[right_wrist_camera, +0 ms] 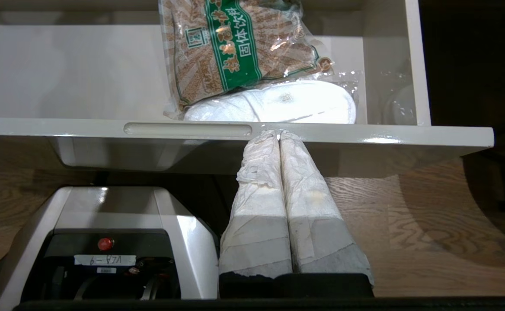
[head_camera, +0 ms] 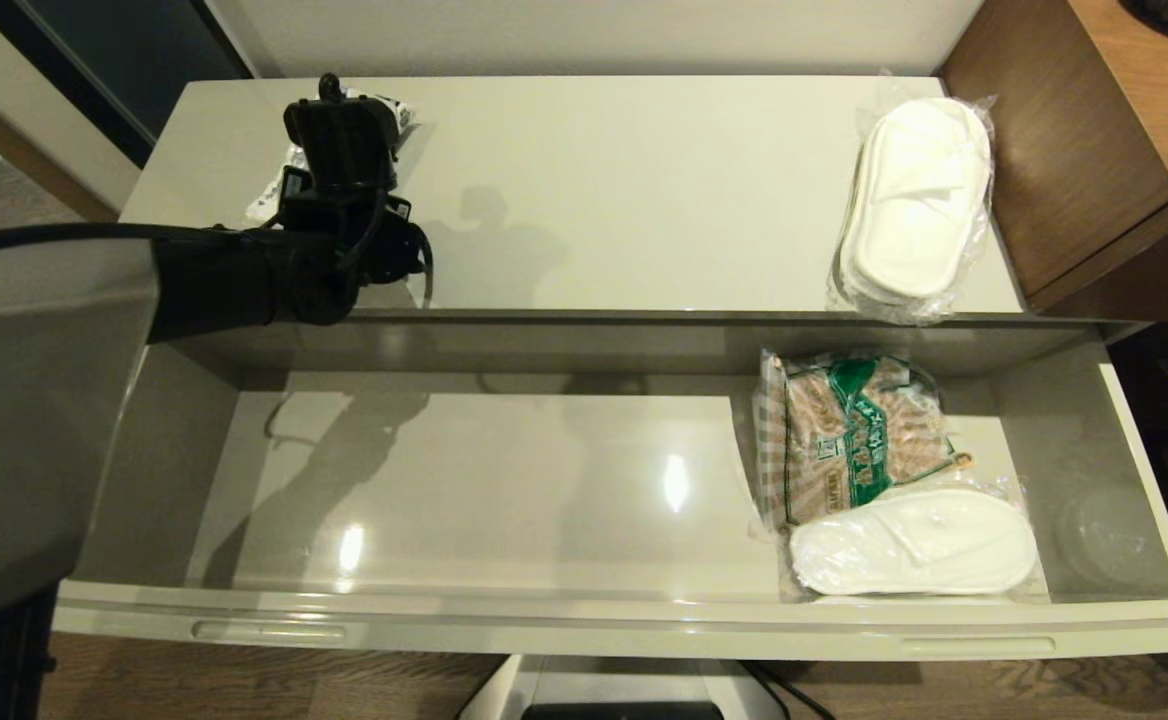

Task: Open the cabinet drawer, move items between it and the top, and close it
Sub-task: Place the tissue on the table

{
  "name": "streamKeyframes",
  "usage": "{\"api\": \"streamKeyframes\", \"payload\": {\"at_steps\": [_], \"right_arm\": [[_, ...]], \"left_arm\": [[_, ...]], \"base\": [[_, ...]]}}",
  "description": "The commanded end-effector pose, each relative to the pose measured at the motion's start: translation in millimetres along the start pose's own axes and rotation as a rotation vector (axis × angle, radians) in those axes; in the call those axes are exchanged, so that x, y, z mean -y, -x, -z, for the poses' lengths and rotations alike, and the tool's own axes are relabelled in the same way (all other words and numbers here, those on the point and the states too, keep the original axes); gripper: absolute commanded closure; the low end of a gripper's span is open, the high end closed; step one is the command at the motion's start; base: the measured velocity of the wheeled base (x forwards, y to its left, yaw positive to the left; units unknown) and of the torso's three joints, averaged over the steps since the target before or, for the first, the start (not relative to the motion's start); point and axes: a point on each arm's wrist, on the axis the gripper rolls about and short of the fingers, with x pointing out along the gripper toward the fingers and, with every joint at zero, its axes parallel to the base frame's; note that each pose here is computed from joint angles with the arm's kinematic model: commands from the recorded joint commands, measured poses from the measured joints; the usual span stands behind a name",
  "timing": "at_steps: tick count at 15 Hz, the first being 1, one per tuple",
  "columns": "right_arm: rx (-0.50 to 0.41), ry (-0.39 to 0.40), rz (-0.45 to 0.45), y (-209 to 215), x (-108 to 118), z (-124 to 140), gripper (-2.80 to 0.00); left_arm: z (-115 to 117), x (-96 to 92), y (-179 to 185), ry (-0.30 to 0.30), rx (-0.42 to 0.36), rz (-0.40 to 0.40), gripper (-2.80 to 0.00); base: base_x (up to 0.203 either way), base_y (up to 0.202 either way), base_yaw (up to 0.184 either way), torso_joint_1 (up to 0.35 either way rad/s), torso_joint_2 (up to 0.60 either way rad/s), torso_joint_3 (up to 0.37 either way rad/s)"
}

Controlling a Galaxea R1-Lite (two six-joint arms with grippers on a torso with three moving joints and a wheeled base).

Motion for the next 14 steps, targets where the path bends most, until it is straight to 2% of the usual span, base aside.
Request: {"api": "streamKeyframes", "payload": {"at_steps": [1, 3, 4, 8, 9, 12, 13, 14], "right_arm": [[0.015, 0.001, -0.001, 1, 0, 0, 0.0], [0.015, 0.001, -0.001, 1, 0, 0, 0.0], [0.015, 0.001, -0.001, 1, 0, 0, 0.0], [0.015, 0.001, -0.001, 1, 0, 0, 0.0], [0.015, 0.001, -0.001, 1, 0, 0, 0.0], [0.015, 0.001, -0.002, 1, 0, 0, 0.0], [0.014, 0.001, -0.002, 1, 0, 1, 0.0], [0.014, 0.001, -0.002, 1, 0, 1, 0.0]], "left_arm": [[17, 7.6, -9, 0.001, -0.04, -0.002, -2.8], [12, 0.9, -1, 0.029, -0.037, 0.003, -2.8], [3, -8.8, 9, 0.047, -0.023, 0.008, -2.8], [-4, -12.6, 27, 0.049, -0.015, 0.039, -2.8], [-8, -21.3, 42, 0.048, -0.011, 0.059, -2.8], [-35, -83.9, 109, 0.099, 0.045, 0.107, -2.8], [-35, -102.0, 135, 0.101, 0.055, 0.134, -2.8], [-28, -110.2, 157, 0.082, 0.052, 0.168, -2.8]], "base": [[0.0, 0.0, 0.0, 0.0, 0.0, 0.0], [0.0, 0.0, 0.0, 0.0, 0.0, 0.0], [0.0, 0.0, 0.0, 0.0, 0.0, 0.0], [0.0, 0.0, 0.0, 0.0, 0.0, 0.0], [0.0, 0.0, 0.0, 0.0, 0.0, 0.0], [0.0, 0.0, 0.0, 0.0, 0.0, 0.0], [0.0, 0.0, 0.0, 0.0, 0.0, 0.0], [0.0, 0.0, 0.0, 0.0, 0.0, 0.0]]}}
